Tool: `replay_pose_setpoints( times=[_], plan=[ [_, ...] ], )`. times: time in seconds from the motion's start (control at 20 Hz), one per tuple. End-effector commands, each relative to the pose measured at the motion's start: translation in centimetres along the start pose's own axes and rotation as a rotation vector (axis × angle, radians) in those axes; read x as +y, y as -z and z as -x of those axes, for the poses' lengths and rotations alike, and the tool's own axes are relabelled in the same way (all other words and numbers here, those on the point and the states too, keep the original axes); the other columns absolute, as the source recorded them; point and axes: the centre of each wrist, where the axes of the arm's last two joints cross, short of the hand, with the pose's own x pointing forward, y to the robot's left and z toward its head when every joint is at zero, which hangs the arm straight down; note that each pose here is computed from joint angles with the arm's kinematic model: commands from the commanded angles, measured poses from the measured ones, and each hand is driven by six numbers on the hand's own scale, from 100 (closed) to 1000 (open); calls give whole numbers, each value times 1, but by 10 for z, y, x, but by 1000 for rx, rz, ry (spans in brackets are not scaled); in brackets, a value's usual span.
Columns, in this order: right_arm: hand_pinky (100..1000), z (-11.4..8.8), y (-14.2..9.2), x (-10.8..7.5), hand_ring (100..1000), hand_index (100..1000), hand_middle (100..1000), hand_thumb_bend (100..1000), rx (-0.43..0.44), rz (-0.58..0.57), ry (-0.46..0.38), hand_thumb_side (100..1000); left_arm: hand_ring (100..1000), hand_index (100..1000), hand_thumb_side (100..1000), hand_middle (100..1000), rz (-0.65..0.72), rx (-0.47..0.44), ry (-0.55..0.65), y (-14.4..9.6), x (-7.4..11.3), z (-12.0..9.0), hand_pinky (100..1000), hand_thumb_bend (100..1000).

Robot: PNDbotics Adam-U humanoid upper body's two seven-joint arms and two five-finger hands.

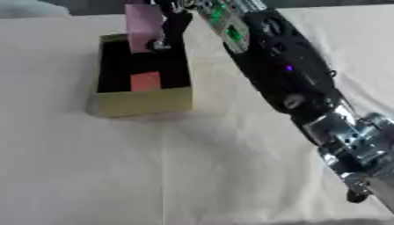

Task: Pick up objects on the table and place them in the box.

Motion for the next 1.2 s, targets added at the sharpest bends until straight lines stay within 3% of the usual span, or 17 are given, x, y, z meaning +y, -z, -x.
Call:
replay_pose_setpoints(
  times=[0.05, 0.35, 0.6, 0.85, 1.2],
  plan=[
    [585, 4, 0, -5, 555, 649, 416, 297, 38, 38, -19, 387, 683, 795, 834, 676, 7, -28, -10, 7, -1, -5, 662, 419],
    [682, 6, 4, 2, 654, 735, 537, 326, 61, 45, -45, 435, 682, 795, 836, 676, 7, -26, -14, 7, -1, -5, 662, 418],
    [839, 2, 5, 3, 891, 902, 787, 337, -16, -40, -79, 528, 683, 795, 835, 676, 7, -25, -13, 6, -1, -5, 662, 419],
    [899, 1, 3, -2, 944, 937, 806, 400, -58, -125, -100, 554, 683, 795, 833, 676, 7, -25, -12, 6, -1, -5, 662, 419],
    [899, 0, 0, -8, 935, 940, 781, 421, -71, -108, -101, 537, 683, 795, 832, 676, 7, -26, -12, 6, -1, -5, 661, 421]
  ],
)
